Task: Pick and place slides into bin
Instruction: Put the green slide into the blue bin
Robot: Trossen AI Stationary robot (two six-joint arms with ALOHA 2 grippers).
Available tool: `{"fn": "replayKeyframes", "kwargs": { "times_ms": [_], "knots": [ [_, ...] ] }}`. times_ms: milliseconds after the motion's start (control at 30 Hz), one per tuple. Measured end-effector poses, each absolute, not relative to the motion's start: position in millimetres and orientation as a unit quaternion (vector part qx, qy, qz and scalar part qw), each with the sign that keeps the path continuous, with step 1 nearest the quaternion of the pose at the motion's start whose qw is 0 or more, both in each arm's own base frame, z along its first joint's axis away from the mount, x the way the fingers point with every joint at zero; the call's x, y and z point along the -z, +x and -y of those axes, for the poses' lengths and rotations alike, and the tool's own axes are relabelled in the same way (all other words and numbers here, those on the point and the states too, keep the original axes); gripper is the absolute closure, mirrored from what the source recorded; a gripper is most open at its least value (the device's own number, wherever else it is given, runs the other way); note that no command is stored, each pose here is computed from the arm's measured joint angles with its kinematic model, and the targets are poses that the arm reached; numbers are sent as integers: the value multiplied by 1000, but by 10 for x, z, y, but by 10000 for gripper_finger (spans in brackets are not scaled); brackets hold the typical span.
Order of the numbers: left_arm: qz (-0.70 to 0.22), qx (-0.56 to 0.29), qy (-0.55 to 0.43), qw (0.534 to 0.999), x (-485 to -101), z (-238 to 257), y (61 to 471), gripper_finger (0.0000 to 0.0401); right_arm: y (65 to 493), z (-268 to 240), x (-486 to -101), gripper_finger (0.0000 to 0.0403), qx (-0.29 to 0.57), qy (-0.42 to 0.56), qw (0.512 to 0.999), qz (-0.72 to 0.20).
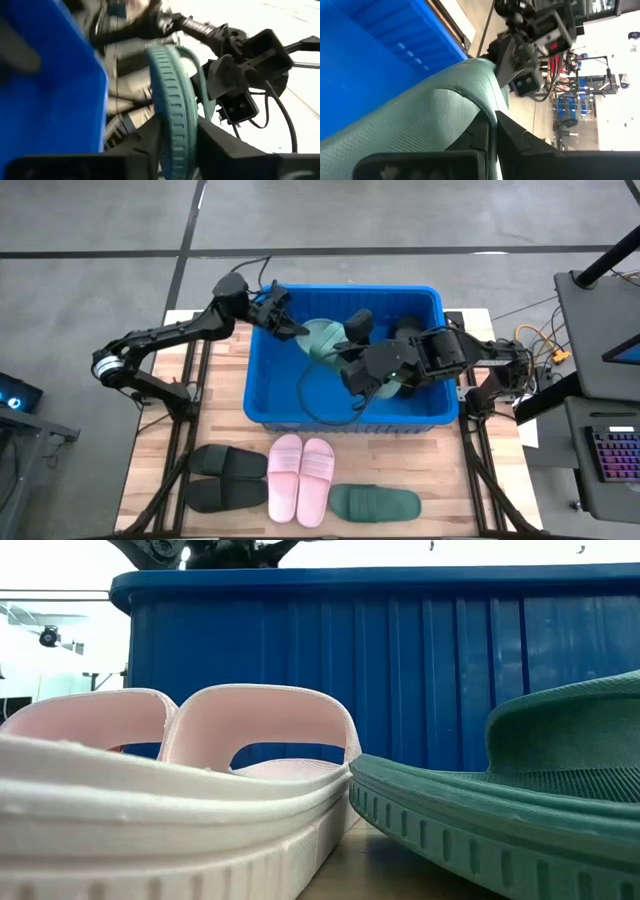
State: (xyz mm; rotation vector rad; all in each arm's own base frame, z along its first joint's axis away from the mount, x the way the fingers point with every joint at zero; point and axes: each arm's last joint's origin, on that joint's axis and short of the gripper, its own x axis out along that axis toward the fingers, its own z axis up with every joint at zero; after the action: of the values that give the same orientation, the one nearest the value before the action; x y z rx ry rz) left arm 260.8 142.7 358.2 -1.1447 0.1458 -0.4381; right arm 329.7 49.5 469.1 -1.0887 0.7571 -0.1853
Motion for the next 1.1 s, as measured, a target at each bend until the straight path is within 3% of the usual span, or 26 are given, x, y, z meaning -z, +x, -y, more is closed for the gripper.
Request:
{"fn": "replayKeyframes", "kwargs": {
  "times_ms": [167,300,467,733,1100],
  "knots": [
    [3,170,-494,852,-3648,-1461,2603,250,3080,-392,-4849,393,107,-504,784,-346],
    [45,140,-458,876,-3678,-1535,2567,222,2834,-265,-5011,393,142,-466,807,-333],
    [104,117,-426,891,-3780,-1554,2534,218,2625,-121,-5123,394,188,-399,838,-321],
    [269,120,-267,918,-4101,-1475,2368,217,2571,39,-5127,394,241,-312,862,-318],
    [339,89,-73,934,-4484,-1163,1910,216,2771,305,-4866,394,362,-209,835,-358]
  ]
}}
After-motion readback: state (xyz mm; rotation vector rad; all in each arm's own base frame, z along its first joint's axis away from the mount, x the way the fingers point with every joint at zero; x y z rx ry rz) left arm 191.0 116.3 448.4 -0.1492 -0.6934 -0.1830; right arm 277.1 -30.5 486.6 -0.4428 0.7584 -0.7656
